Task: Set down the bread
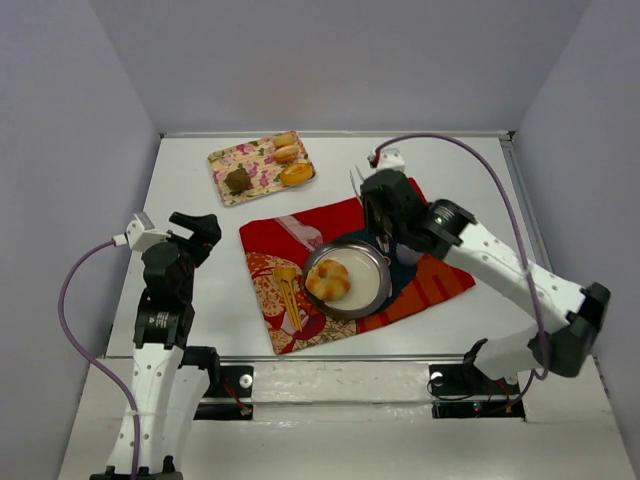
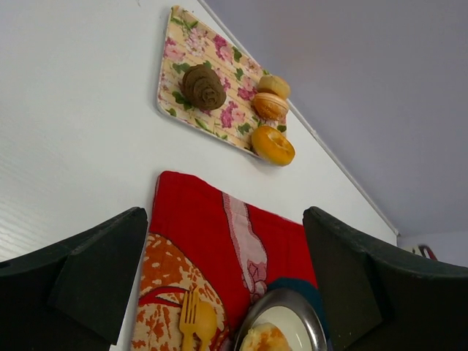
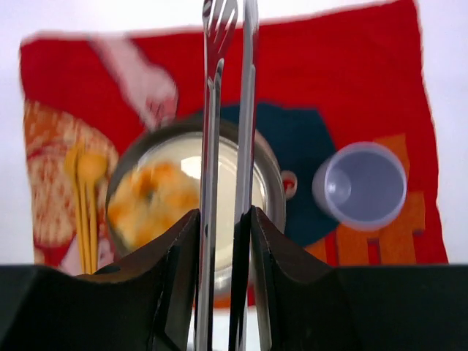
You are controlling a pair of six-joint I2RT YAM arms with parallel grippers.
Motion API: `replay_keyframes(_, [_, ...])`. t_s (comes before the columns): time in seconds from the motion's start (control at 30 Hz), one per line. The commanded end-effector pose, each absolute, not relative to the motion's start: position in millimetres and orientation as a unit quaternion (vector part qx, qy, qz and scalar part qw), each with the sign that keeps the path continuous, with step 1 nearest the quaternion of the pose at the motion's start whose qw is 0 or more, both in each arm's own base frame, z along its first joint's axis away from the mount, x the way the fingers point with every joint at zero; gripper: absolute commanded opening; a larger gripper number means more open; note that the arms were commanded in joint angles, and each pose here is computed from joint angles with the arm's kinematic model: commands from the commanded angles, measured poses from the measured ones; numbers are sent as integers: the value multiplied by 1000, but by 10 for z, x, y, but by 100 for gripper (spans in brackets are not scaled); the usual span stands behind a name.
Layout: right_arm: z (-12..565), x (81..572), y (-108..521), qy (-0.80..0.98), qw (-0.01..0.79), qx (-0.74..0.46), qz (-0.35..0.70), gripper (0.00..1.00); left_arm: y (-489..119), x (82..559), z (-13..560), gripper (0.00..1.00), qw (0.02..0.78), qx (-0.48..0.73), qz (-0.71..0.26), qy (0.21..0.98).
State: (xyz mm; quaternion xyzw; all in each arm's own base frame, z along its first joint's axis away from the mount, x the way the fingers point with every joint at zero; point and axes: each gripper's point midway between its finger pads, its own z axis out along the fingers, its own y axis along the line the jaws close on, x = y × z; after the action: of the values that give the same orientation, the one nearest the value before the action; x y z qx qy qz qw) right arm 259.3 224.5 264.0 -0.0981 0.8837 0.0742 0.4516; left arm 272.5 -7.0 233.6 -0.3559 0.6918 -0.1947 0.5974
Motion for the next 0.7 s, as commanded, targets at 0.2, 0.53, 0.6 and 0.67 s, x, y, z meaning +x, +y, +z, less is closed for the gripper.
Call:
replay_keyframes(0.2, [2668,4846,2548,848,524,-56,59,35,-41,2786,2350,99,609,-357,-191,682])
replay_keyframes(0.53, [2119,6044,2824,834,547,-1,66,37,34,2814,2321,99,610,-369,-172,680])
replay_keyframes(0.6, [2064,6145,2881,825,558,21,80,37,57,2818,2315,99,611,-371,-165,679])
replay_keyframes(0.67, [1913,6237,2966,820,562,43,101,41,95,2824,2303,99,610,-377,-155,679])
